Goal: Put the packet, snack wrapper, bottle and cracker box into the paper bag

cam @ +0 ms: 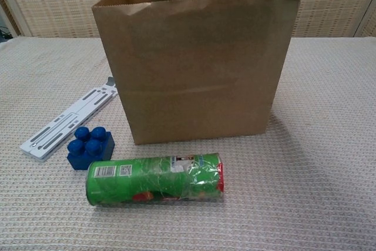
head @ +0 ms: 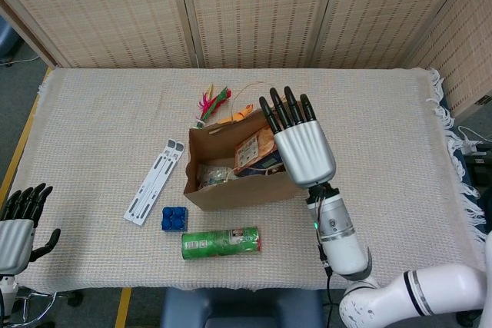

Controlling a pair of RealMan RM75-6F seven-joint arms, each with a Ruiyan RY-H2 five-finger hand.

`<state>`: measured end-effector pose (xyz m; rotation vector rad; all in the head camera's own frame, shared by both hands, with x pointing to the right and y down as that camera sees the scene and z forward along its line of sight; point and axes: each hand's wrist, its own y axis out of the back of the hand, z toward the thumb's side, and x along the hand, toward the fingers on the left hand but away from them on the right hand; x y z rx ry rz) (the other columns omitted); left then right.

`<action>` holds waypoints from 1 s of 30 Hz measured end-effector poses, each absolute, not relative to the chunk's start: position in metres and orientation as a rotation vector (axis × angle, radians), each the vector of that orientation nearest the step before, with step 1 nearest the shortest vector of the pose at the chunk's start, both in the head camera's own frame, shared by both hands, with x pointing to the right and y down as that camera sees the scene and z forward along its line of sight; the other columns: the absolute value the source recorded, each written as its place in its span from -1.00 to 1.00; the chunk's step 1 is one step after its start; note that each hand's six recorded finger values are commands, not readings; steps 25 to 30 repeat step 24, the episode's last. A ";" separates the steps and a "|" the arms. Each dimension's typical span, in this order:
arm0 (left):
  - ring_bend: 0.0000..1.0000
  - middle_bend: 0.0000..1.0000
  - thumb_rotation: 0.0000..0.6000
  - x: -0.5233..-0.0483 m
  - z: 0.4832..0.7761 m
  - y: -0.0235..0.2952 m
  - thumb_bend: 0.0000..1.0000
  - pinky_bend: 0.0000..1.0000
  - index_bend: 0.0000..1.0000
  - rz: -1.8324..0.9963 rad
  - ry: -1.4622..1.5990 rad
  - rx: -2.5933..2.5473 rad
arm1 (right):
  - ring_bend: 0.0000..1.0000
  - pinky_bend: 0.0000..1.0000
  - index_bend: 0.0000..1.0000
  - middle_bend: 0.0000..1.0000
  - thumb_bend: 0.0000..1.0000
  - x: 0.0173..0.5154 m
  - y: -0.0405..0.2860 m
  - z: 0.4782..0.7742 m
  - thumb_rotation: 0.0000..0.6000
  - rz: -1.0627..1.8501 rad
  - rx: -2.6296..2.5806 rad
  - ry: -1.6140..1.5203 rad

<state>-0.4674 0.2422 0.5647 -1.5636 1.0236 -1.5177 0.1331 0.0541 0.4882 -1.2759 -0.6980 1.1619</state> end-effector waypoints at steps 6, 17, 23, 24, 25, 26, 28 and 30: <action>-1.00 -1.00 1.00 -0.467 0.565 0.242 -0.26 -1.00 -0.95 -1.520 1.021 -1.558 | -1.00 -0.77 -1.00 -0.96 -0.93 0.190 0.067 0.487 1.00 1.214 -1.321 -0.791; -1.00 -1.00 1.00 -0.467 0.565 0.242 -0.26 -1.00 -0.95 -1.531 1.022 -1.532 | -1.00 -0.99 -1.00 -1.00 -0.93 0.324 0.140 0.509 1.00 1.377 -1.544 -0.993; -1.00 -1.00 1.00 -0.466 0.565 0.243 -0.26 -1.00 -0.95 -1.533 1.022 -1.524 | -1.00 -1.00 -1.00 -1.00 -0.93 0.390 0.200 0.528 1.00 1.468 -1.555 -0.984; -1.00 -1.00 1.00 -0.466 0.565 0.243 -0.26 -1.00 -0.95 -1.533 1.021 -1.524 | -1.00 -1.00 -1.00 -1.00 -0.93 0.400 0.210 0.531 1.00 1.482 -1.546 -0.974; -1.00 -1.00 1.00 -0.466 0.565 0.243 -0.26 -1.00 -0.95 -1.533 1.021 -1.524 | -1.00 -1.00 -1.00 -1.00 -0.93 0.400 0.210 0.531 1.00 1.482 -1.546 -0.974; -1.00 -1.00 1.00 -0.466 0.565 0.243 -0.26 -1.00 -0.95 -1.533 1.021 -1.524 | -1.00 -1.00 -1.00 -1.00 -0.93 0.400 0.210 0.531 1.00 1.482 -1.546 -0.974; -1.00 -1.00 1.00 -0.466 0.565 0.243 -0.26 -1.00 -0.95 -1.533 1.021 -1.524 | -1.00 -1.00 -1.00 -1.00 -0.93 0.400 0.210 0.531 1.00 1.482 -1.546 -0.974; -1.00 -1.00 1.00 -0.466 0.565 0.243 -0.26 -1.00 -0.95 -1.533 1.021 -1.524 | -1.00 -1.00 -1.00 -1.00 -0.93 0.400 0.210 0.531 1.00 1.482 -1.546 -0.974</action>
